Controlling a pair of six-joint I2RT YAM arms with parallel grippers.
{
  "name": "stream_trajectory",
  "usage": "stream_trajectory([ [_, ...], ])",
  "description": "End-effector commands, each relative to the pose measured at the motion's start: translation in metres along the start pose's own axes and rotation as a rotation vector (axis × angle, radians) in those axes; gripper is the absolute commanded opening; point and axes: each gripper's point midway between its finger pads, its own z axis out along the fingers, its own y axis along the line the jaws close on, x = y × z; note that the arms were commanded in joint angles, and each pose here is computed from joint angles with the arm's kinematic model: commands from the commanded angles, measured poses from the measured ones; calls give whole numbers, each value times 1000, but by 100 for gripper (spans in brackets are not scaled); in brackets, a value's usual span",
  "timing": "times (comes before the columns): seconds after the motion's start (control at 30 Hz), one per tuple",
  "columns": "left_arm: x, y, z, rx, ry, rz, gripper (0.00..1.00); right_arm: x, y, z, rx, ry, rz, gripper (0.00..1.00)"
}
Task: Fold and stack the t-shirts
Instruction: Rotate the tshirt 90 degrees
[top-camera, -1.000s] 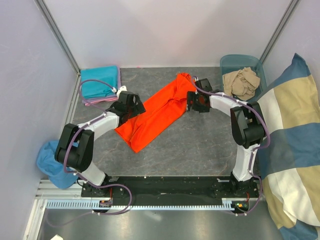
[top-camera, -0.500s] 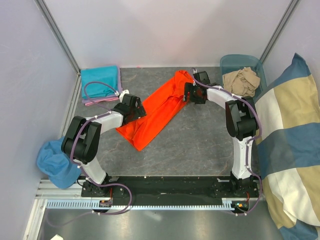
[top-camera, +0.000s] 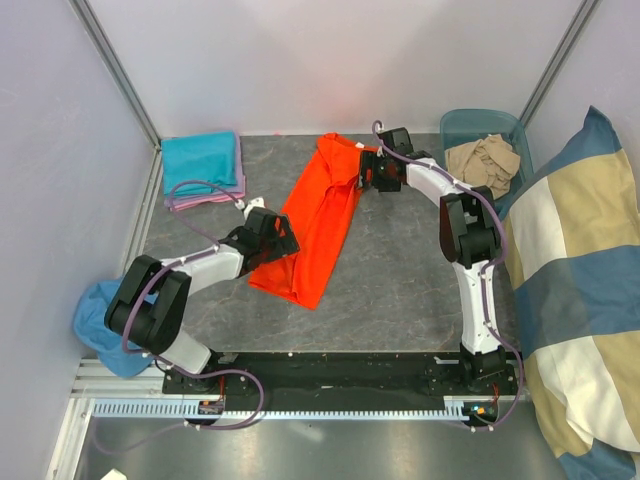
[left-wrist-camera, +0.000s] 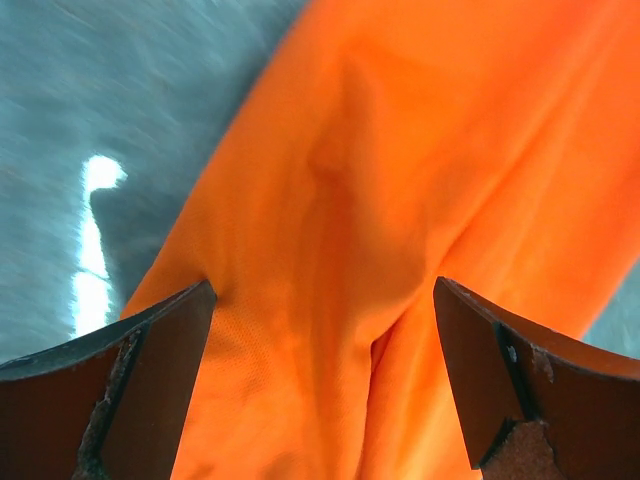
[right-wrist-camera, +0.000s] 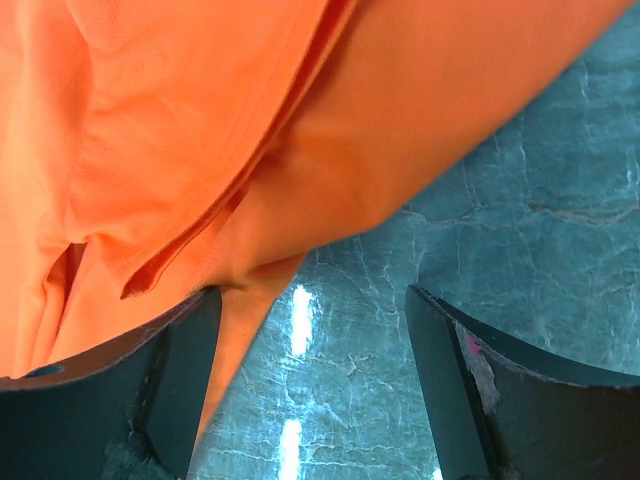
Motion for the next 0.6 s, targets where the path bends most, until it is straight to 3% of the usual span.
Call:
stream_trajectory([
  [0.0, 76, -13, -15, 35, 212, 19, 100, 65, -24, 23, 44, 210, 3, 84],
  [0.17, 124, -48, -29, 104, 313, 89, 100, 62, -26, 10, 55, 204, -17, 84],
  [0.33, 157, -44, -52, 89, 368, 126, 100, 47, -27, -22, 94, 157, -41, 84],
  [0.43, 155, -40, -71, 105, 365, 106, 100, 34, -29, -48, 138, 108, -50, 84],
  [0.57, 120, -48, -100, 157, 251, 102, 100, 18, -26, -81, 157, 40, -57, 84],
])
